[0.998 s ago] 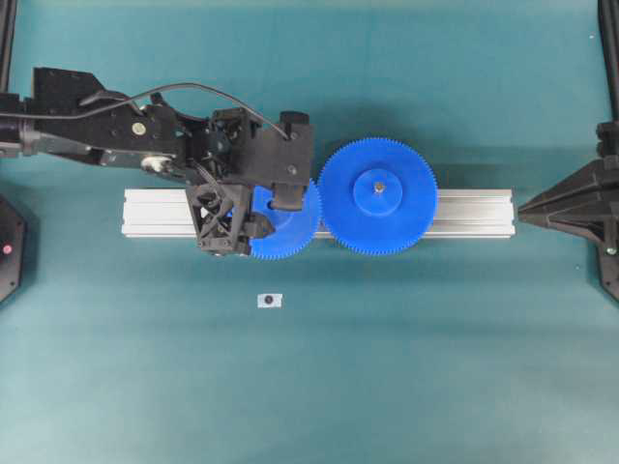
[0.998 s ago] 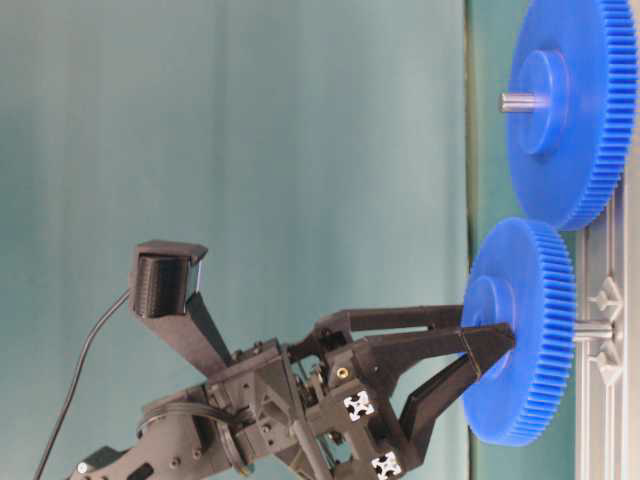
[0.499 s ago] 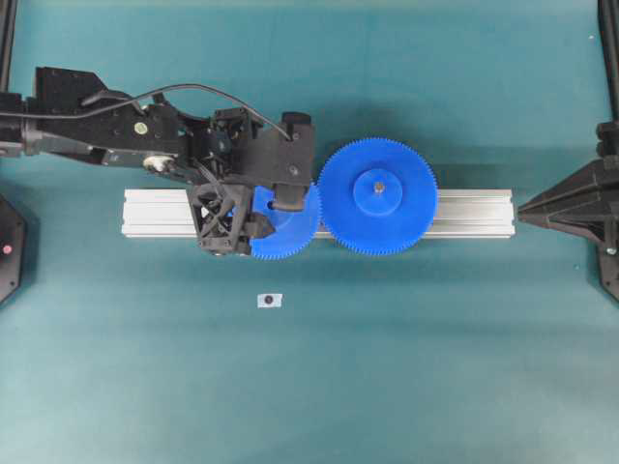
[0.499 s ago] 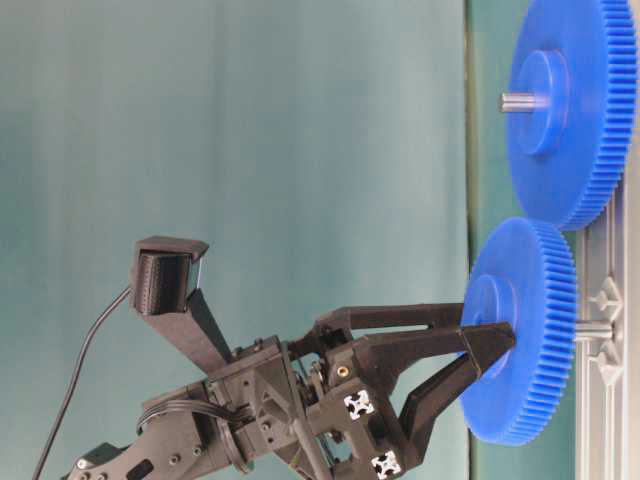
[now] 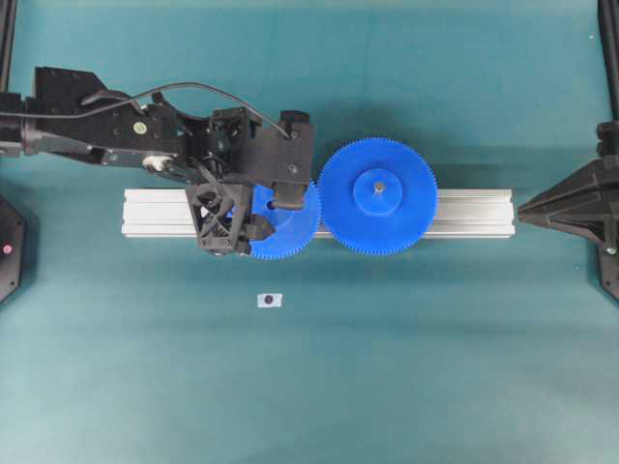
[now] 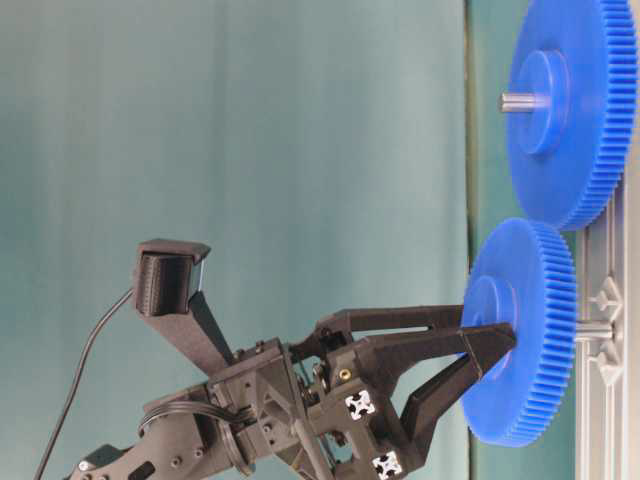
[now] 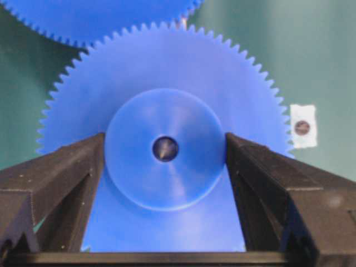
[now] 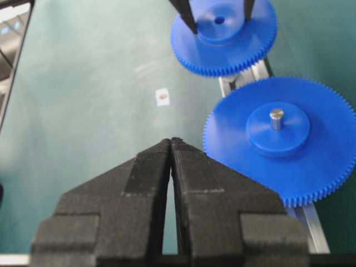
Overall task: Insert the small gear onto the shaft.
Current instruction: 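Lower the small gear onto the shaft, meshing with the large gear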
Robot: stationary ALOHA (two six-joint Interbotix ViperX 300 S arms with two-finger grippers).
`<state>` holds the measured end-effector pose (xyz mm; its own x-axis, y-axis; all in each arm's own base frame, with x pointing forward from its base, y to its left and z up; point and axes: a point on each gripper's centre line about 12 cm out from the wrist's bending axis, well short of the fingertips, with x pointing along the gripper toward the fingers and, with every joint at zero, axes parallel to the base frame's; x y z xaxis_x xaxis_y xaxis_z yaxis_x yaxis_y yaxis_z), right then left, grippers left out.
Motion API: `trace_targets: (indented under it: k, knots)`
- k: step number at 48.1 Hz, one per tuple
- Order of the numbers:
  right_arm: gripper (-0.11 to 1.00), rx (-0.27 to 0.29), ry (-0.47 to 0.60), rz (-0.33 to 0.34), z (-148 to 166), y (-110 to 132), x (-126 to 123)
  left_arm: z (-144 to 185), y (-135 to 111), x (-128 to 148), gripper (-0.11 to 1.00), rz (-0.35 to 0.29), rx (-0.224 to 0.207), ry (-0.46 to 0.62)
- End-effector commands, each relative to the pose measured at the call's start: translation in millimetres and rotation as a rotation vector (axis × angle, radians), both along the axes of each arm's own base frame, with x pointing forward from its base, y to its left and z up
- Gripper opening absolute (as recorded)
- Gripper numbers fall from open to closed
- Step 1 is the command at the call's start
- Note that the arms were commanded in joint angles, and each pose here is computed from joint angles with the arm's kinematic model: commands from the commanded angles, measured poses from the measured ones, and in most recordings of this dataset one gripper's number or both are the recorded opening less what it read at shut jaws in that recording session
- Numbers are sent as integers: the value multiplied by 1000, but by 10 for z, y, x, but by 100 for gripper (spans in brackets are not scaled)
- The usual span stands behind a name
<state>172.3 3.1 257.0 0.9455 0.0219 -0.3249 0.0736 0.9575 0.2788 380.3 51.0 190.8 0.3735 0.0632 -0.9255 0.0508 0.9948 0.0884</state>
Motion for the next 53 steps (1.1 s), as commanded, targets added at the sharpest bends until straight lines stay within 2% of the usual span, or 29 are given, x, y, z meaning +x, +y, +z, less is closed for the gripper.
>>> trace_targets:
  k: [1,19,36,53]
  knots:
    - [11,7,-14,-1,48,2,18,-36,62,-68,78,15,3,25]
    - [11,7,-12,-1,42,2,17,-75,63,-100,77,25,-2,38]
    - [11,7,-14,-1,48,2,18,37,90,80,77,20,7,-10]
    - [11,7,-17,-1,58,2,14,130,86,44,77,24,7,-10]
